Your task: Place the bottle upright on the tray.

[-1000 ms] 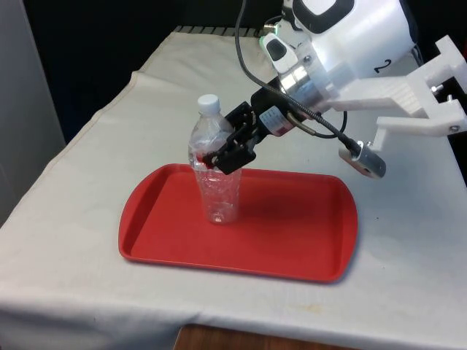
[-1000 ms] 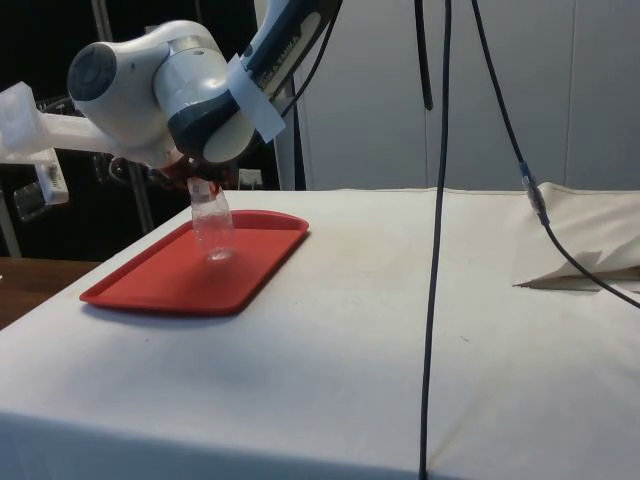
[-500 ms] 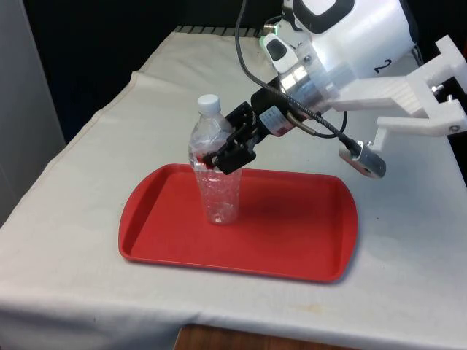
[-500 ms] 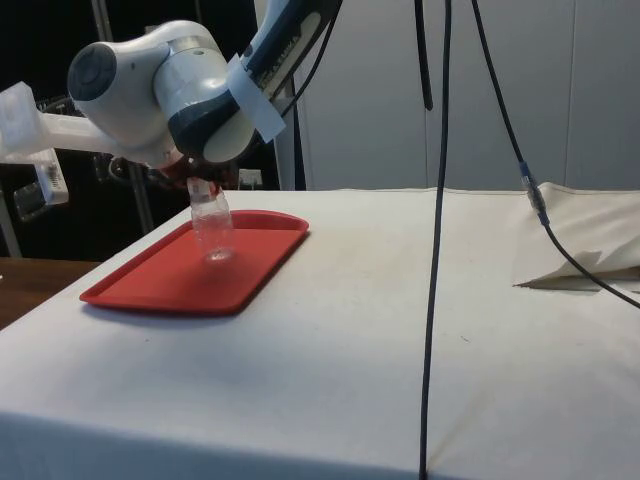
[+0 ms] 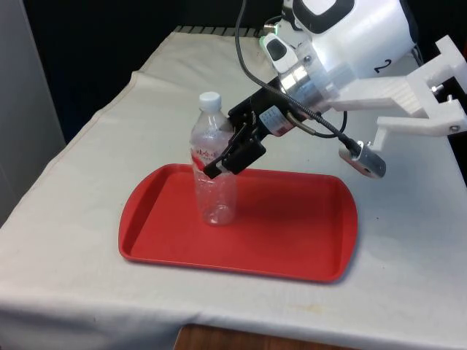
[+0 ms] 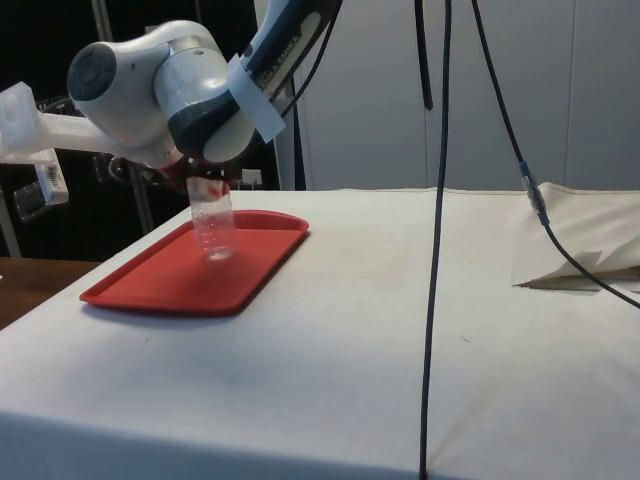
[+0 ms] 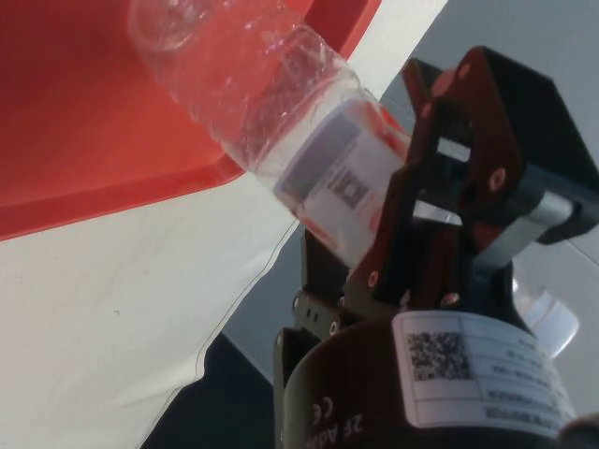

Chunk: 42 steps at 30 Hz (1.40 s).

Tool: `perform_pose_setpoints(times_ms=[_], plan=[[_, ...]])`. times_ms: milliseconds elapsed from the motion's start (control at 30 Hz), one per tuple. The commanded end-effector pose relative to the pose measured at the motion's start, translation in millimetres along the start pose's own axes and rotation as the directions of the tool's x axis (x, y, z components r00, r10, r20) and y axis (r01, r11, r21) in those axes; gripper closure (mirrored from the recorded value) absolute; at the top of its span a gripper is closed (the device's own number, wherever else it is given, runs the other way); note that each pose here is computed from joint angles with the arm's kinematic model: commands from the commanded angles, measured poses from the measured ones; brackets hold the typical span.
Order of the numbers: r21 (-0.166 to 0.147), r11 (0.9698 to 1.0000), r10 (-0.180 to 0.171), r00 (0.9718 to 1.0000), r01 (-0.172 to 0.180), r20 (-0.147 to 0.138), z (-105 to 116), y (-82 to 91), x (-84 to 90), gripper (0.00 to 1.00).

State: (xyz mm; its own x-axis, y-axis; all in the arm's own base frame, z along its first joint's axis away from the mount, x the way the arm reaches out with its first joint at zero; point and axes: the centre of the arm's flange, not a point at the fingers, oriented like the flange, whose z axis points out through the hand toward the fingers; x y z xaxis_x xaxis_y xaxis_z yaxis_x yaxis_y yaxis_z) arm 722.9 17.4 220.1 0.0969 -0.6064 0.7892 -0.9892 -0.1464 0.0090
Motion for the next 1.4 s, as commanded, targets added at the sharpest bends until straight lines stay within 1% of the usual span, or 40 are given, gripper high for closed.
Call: perform_pose_setpoints(times_ms=[0,100,133,167,400,433,800,1000,1033,1100,1267,1300,1333,1367], plan=[[0.004,1.0,0.006,0.9999,-0.006,0.01,0,-0.5,0.4,0.0],[0.002,1.0,0.004,1.0,-0.004,0.006,0,-0.3,0.3,0.0],[-0.001,1.0,0.0,1.0,0.0,0.0,0,0.1,0.1,0.0],[0.002,1.0,0.004,1.0,-0.004,0.005,-1,-0.3,-0.1,0.0],[-0.004,1.0,0.003,1.0,-0.003,-0.001,-2,0.0,-0.8,0.0],[-0.005,1.0,-0.001,1.0,0.001,-0.004,0,0.6,-0.5,0.0],[-0.012,0.9999,0.001,1.0,-0.001,-0.007,-4,0.7,-3.3,0.0],[-0.022,0.9997,0.01,0.9999,-0.01,-0.007,-10,1.0,-7.3,0.0],[-0.021,0.9998,0.004,0.9999,-0.004,-0.012,-8,1.6,-6.6,0.0],[-0.024,0.9996,0.014,0.9999,-0.014,-0.007,-12,0.7,-7.5,0.0],[-0.029,0.9992,0.026,0.9996,-0.026,-0.009,-22,-0.6,-9.1,0.0],[-0.031,0.9992,0.027,0.9996,-0.027,-0.009,-23,-0.8,-9.4,0.0],[-0.032,0.9992,0.021,0.9997,-0.021,-0.014,-22,-0.5,-9.7,0.0],[-0.032,0.999,0.031,0.9995,-0.031,-0.01,-27,-1.3,-9.6,0.0]])
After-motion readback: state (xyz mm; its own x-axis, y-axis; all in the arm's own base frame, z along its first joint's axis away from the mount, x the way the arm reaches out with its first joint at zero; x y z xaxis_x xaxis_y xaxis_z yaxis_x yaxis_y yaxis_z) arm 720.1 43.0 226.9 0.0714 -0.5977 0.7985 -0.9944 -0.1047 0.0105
